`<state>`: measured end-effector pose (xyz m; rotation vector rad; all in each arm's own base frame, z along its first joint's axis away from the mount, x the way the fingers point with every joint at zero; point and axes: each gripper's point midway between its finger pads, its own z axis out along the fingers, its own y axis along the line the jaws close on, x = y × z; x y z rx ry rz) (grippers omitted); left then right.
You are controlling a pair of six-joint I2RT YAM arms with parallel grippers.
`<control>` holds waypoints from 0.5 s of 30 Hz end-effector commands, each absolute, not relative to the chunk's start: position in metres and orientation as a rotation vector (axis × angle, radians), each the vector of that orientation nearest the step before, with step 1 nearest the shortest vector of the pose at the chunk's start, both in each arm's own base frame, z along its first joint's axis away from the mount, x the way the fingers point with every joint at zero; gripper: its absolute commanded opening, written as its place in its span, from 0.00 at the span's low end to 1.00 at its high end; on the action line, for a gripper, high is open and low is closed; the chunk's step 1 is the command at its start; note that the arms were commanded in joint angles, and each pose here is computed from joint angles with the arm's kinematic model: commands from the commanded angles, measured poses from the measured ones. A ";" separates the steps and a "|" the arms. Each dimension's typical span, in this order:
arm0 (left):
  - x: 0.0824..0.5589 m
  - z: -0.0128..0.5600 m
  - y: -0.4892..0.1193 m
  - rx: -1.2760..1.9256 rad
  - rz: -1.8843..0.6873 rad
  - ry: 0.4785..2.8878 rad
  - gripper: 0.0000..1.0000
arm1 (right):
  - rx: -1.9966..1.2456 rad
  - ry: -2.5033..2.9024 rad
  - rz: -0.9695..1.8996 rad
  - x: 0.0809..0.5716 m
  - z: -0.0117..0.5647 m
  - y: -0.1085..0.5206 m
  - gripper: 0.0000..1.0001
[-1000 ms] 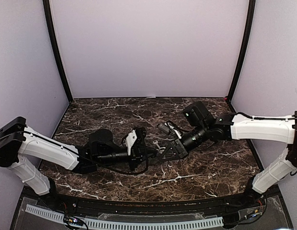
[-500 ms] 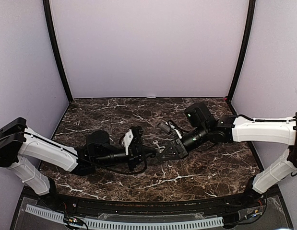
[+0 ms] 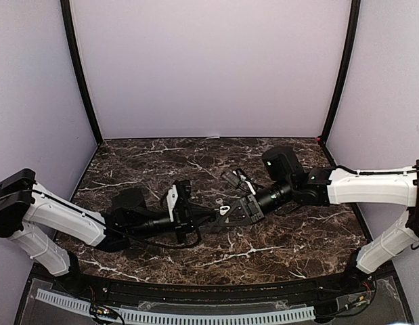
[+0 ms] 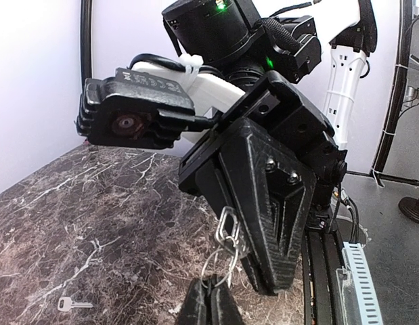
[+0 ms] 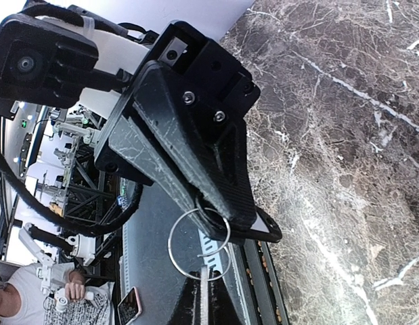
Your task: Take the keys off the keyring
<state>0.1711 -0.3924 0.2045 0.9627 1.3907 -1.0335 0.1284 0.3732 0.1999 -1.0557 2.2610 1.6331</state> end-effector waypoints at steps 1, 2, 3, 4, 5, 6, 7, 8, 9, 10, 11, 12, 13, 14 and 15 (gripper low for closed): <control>0.178 0.205 -0.375 0.927 -0.973 1.377 0.00 | -1.026 2.292 1.667 0.127 0.203 0.365 0.00; 0.178 0.207 -0.375 0.927 -0.976 1.367 0.00 | -1.029 2.293 1.672 0.126 0.203 0.366 0.00; 0.177 0.209 -0.375 0.927 -0.979 1.358 0.00 | -1.030 2.296 1.675 0.126 0.202 0.366 0.00; 0.176 0.211 -0.375 0.926 -0.985 1.348 0.00 | -1.032 2.295 1.680 0.126 0.202 0.367 0.00; 0.176 0.212 -0.375 0.927 -0.988 1.340 0.00 | -1.035 2.299 1.684 0.125 0.200 0.367 0.00; 0.175 0.213 -0.375 0.928 -0.991 1.332 0.00 | -1.038 2.298 1.688 0.125 0.200 0.368 0.00; 0.174 0.215 -0.376 0.934 -0.997 1.322 0.00 | -1.041 2.297 1.692 0.125 0.200 0.369 0.00; 0.173 0.216 -0.377 0.939 -1.001 1.313 0.00 | -1.046 2.297 1.698 0.124 0.200 0.370 0.00; 0.172 0.217 -0.378 0.942 -1.004 1.306 0.00 | -1.052 2.293 1.702 0.123 0.199 0.371 0.00; 0.171 0.218 -0.378 0.946 -1.008 1.299 0.00 | -1.057 2.292 1.706 0.123 0.199 0.371 0.00; 0.170 0.220 -0.379 0.950 -1.013 1.291 0.00 | -1.063 2.290 1.710 0.123 0.199 0.372 0.00; 0.169 0.221 -0.379 0.954 -1.019 1.281 0.00 | -1.070 2.286 1.714 0.122 0.199 0.373 0.00; 0.168 0.222 -0.380 0.958 -1.023 1.271 0.00 | -1.077 2.287 1.719 0.121 0.198 0.374 0.00; 0.167 0.224 -0.380 0.959 -1.028 1.262 0.00 | -1.084 2.285 1.728 0.120 0.199 0.375 0.00; 0.166 0.225 -0.380 0.962 -1.030 1.254 0.00 | -1.090 2.283 1.734 0.120 0.198 0.376 0.00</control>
